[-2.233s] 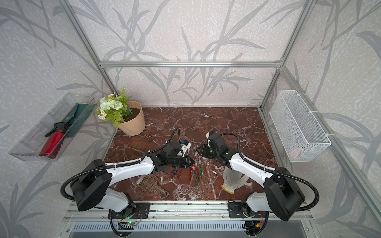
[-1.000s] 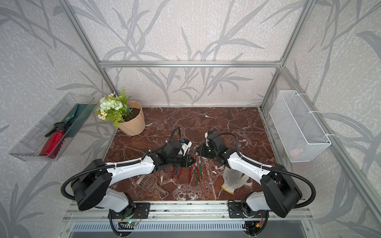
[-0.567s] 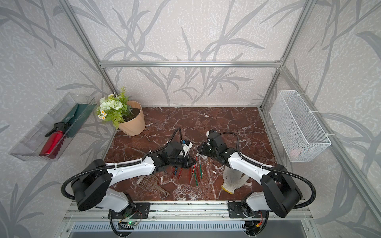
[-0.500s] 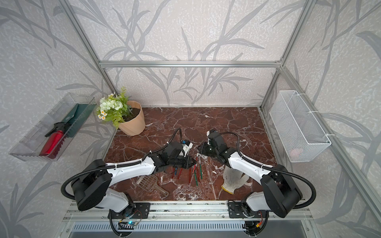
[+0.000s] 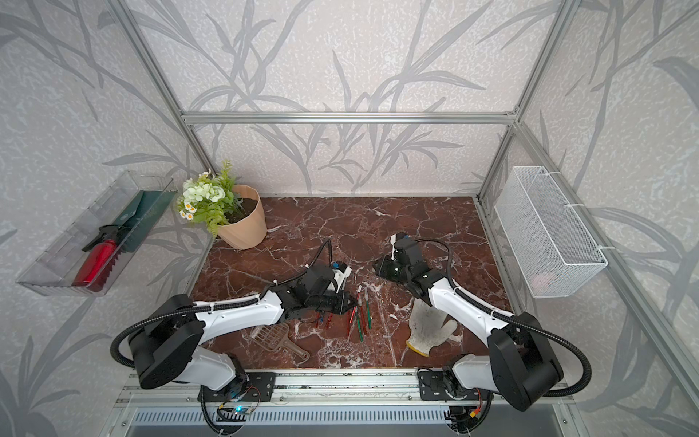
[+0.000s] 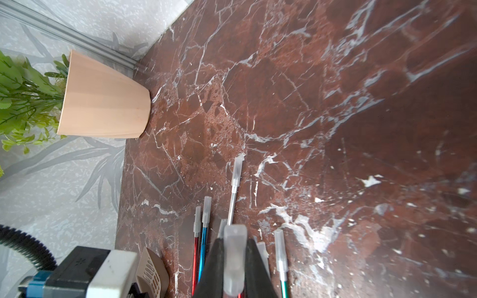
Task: Remove protective caps from carving knives
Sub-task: Remove the protective sleeve from the carving knife, then place the protective sleeve at the center of the board.
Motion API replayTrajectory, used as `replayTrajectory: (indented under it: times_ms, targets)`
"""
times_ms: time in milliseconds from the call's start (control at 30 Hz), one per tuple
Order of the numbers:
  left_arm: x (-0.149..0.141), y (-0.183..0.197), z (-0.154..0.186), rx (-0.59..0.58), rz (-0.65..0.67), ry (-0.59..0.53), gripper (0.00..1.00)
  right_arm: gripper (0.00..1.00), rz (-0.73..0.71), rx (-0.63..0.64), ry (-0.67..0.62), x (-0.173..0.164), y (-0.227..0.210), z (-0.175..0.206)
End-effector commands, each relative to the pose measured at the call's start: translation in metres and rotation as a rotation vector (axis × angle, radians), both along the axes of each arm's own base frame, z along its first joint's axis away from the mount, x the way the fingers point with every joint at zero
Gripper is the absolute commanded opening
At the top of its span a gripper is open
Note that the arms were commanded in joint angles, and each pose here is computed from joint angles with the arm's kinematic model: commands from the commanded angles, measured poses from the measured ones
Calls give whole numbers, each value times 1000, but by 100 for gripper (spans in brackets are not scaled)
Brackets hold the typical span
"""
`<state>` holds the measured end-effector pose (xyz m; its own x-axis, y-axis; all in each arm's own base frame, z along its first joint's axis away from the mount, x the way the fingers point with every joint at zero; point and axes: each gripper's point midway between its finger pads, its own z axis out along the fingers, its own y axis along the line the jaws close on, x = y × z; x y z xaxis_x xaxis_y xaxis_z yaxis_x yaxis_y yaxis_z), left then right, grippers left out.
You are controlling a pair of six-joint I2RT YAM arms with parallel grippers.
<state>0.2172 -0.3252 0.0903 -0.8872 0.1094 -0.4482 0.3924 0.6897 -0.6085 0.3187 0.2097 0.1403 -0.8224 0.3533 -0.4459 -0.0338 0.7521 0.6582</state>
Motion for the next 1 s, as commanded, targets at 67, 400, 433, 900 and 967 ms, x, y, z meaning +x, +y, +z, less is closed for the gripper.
replayTrajectory:
  times_ms: [67,400,433,900,967]
  targets:
    - [3,11,12,-14,59,-35,7,15,15,-134,4,-7,-33,-1]
    - [13,25,35,-81,147,-82,7,16,84,-418,65,-5,-65,-16]
    - [14,28,36,-73,153,-86,7,16,95,-439,75,-4,-66,-18]
    - [18,70,45,-33,226,-115,7,15,138,-630,269,18,-82,-60]
    - [18,73,45,-29,230,-117,7,15,138,-648,284,22,-84,-67]
